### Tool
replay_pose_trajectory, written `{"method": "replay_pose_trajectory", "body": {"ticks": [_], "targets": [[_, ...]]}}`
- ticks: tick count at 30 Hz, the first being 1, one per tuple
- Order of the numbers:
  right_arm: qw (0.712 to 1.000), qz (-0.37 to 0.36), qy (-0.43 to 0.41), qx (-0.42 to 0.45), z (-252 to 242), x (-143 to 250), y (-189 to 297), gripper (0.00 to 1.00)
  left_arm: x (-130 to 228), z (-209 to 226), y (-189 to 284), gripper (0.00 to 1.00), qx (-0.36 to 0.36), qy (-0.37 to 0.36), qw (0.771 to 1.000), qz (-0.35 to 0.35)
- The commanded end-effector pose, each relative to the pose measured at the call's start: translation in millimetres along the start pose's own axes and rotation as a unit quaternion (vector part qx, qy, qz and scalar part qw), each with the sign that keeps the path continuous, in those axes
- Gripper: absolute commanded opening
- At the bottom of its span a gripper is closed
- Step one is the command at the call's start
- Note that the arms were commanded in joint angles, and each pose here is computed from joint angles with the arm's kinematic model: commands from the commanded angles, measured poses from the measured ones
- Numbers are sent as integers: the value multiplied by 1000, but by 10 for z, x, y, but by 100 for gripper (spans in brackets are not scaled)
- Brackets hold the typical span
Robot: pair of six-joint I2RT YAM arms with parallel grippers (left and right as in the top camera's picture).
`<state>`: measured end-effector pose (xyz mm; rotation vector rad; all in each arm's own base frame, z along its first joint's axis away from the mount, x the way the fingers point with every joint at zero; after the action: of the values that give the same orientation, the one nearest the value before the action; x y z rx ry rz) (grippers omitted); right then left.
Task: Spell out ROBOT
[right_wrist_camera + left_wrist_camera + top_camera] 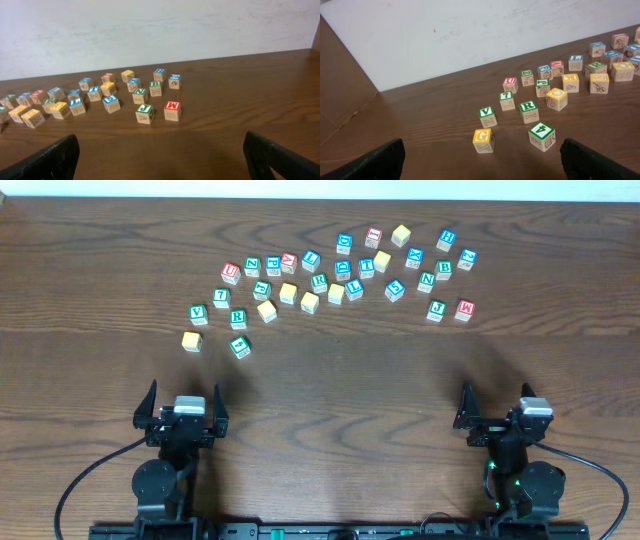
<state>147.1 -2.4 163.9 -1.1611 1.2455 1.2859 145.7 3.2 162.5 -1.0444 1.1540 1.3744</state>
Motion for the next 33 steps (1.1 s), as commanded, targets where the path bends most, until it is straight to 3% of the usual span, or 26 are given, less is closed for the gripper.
{"method": "replay_pose_trajectory", "body": {"ticks": [1, 33], "targets": [[1000, 1, 3, 0, -5, 5, 1, 99, 105, -12, -6, 98, -1, -2, 1000, 25], [1000, 1, 3, 0, -5, 7, 1, 99, -138, 29, 49, 98, -6, 28, 1000, -9]]}}
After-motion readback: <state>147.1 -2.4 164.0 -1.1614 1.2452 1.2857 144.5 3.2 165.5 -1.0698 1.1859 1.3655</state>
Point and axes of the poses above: each gripper's point midway between its finger pads, its own y axis back along the fingers, its own z axis along the line the jaws close on, x = y × z, the point moved 10 cm from there along y, back along the fingers, and after that the axes turned 6 degrees about y, right-handed, at the moved point
